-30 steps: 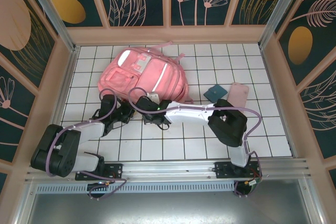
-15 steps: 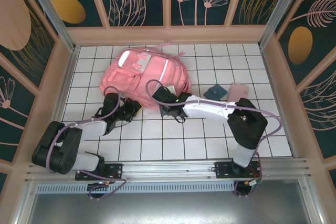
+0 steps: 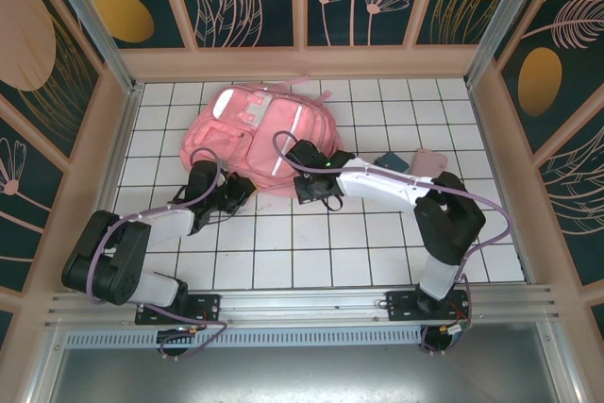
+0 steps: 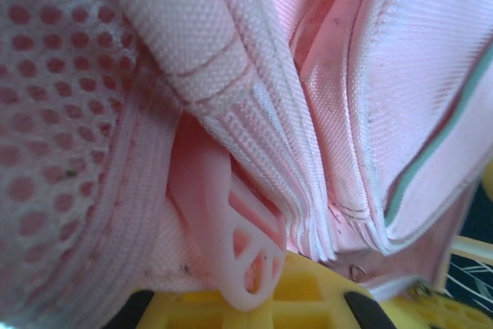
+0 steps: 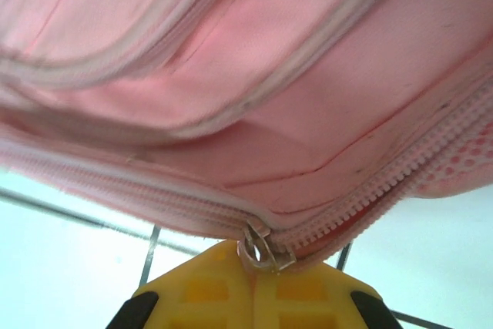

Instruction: Pack the student bag

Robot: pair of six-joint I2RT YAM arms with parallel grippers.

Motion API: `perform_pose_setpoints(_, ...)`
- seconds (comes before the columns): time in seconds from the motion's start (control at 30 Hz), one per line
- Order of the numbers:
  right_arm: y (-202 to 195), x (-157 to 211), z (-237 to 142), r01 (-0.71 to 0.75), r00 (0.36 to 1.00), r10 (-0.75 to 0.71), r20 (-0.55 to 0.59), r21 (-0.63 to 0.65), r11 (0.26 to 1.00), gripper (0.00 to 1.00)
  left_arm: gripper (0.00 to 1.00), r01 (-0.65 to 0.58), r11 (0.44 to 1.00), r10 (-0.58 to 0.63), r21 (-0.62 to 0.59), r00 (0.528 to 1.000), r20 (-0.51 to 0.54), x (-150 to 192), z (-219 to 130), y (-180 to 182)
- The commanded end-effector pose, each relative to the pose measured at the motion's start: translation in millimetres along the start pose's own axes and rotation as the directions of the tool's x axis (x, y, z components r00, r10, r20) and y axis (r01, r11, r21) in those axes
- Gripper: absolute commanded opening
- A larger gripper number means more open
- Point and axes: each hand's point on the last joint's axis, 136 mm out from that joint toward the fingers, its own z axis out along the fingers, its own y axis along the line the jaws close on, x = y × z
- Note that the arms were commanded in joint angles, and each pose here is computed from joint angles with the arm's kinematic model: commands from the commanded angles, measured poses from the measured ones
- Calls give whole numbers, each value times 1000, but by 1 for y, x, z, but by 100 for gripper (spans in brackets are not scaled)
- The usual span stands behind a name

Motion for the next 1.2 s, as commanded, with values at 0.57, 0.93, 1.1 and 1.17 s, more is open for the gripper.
perform_pose_setpoints(0.57, 100, -11, -23, 48, 998, -38, 48, -213, 976, 0, 64, -69, 971, 109, -228, 980, 167, -48, -20, 15)
perform_pose_setpoints(0.93, 128, -19, -18, 75, 997, -67, 39, -311, 947, 0, 51, 95, 992, -95, 86, 995, -5, 2, -23, -19)
perform_pose_setpoints(1.1, 134, -8, -13, 94, 995, -97, 7, -330, 939, 0, 50, 111, 988, -108, 111, 994, -27, 7, -19, -22)
perform_pose_setpoints(1.17, 136, -1, -12, 112, 993, -121, -7, -327, 938, 0, 49, 111, 985, -108, 129, 994, -28, 6, -16, -24)
